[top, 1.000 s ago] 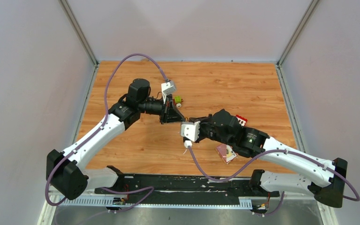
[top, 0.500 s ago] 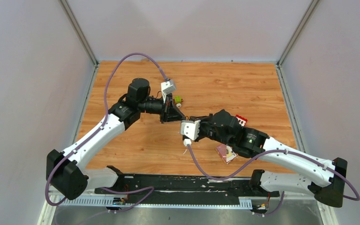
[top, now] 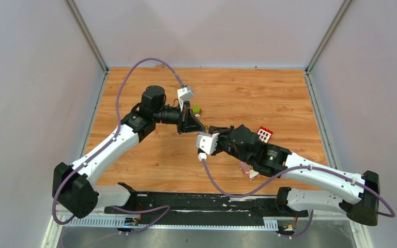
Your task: Put the keys on the keyring
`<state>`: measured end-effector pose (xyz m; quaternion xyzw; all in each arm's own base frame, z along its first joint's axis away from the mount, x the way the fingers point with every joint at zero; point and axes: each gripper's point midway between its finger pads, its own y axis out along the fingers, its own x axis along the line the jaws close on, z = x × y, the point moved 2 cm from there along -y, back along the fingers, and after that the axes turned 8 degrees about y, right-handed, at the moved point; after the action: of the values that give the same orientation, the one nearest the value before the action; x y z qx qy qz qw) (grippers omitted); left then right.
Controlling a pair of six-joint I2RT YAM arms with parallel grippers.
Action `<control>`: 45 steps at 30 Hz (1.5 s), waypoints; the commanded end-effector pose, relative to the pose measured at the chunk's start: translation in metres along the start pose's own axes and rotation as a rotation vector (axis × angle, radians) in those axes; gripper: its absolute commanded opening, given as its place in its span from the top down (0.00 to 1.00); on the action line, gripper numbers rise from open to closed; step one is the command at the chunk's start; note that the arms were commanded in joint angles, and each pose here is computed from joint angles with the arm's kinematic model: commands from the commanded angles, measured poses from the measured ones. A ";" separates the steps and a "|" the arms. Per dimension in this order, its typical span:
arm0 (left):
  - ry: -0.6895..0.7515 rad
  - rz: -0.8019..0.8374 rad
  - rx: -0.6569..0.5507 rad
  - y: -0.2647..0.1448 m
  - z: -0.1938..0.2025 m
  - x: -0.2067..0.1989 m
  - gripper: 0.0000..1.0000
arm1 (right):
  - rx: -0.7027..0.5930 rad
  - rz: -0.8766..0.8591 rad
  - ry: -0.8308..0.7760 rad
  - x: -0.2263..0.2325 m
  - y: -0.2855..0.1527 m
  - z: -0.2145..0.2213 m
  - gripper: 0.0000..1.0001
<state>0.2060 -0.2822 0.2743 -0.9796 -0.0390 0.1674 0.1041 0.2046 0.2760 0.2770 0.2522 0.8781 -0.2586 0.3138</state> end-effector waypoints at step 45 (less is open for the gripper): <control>0.017 0.116 0.051 0.001 0.012 -0.017 1.00 | -0.158 0.142 0.014 -0.020 -0.004 -0.029 1.00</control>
<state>0.2073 -0.2848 0.2656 -0.9782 -0.0253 0.1747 0.1092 0.2050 0.2774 0.2834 0.2996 0.8671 -0.2088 0.3389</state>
